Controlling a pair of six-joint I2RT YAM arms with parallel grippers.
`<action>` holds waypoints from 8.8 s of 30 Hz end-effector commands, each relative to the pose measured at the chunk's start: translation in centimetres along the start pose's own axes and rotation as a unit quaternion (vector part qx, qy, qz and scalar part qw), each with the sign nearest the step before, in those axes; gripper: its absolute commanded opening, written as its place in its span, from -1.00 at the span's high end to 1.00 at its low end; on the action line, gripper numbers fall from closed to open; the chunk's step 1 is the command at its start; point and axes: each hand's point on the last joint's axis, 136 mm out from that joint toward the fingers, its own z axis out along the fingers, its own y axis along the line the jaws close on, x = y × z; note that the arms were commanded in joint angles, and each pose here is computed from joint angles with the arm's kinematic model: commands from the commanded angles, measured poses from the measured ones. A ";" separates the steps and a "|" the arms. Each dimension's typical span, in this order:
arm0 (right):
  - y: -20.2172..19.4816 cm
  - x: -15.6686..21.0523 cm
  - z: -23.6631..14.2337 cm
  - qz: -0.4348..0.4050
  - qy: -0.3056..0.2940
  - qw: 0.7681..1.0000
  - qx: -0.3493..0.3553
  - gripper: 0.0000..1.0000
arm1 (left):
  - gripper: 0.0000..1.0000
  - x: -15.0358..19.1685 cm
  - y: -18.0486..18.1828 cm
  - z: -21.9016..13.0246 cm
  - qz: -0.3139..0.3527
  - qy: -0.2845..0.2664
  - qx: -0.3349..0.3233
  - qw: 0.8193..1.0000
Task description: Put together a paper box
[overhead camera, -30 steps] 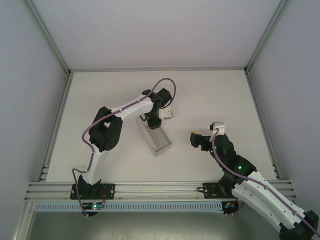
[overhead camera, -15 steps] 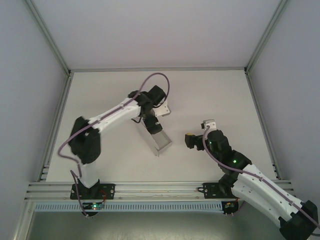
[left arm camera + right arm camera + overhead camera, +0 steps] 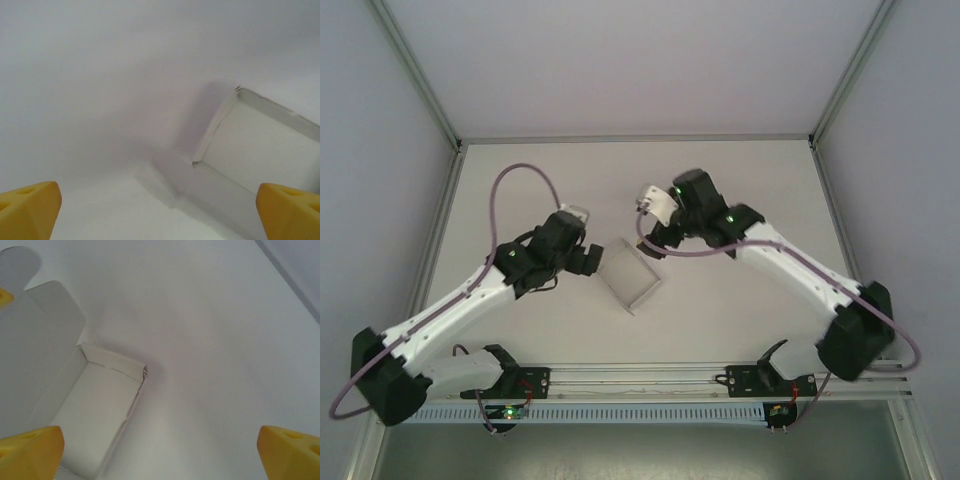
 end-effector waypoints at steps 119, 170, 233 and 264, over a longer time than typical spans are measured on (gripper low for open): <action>1.5 16.9 7.8 0.423 0.156 0.859 0.244 0.83 | -1.00 5.9 1.7 -2.4 -0.184 -0.070 0.063 0.978; -1.7 10.4 -0.5 0.210 0.019 0.977 0.039 -0.21 | -0.88 -3.3 -4.1 7.3 0.268 0.072 0.320 0.906; -5.3 9.3 0.2 0.469 -0.081 0.843 0.251 1.00 | 0.83 -7.6 -5.4 8.7 -0.051 0.013 0.085 0.995; -2.9 9.0 1.8 0.477 -0.185 0.812 0.280 1.00 | 0.73 -5.9 -10.2 9.5 -0.095 -0.092 0.094 0.987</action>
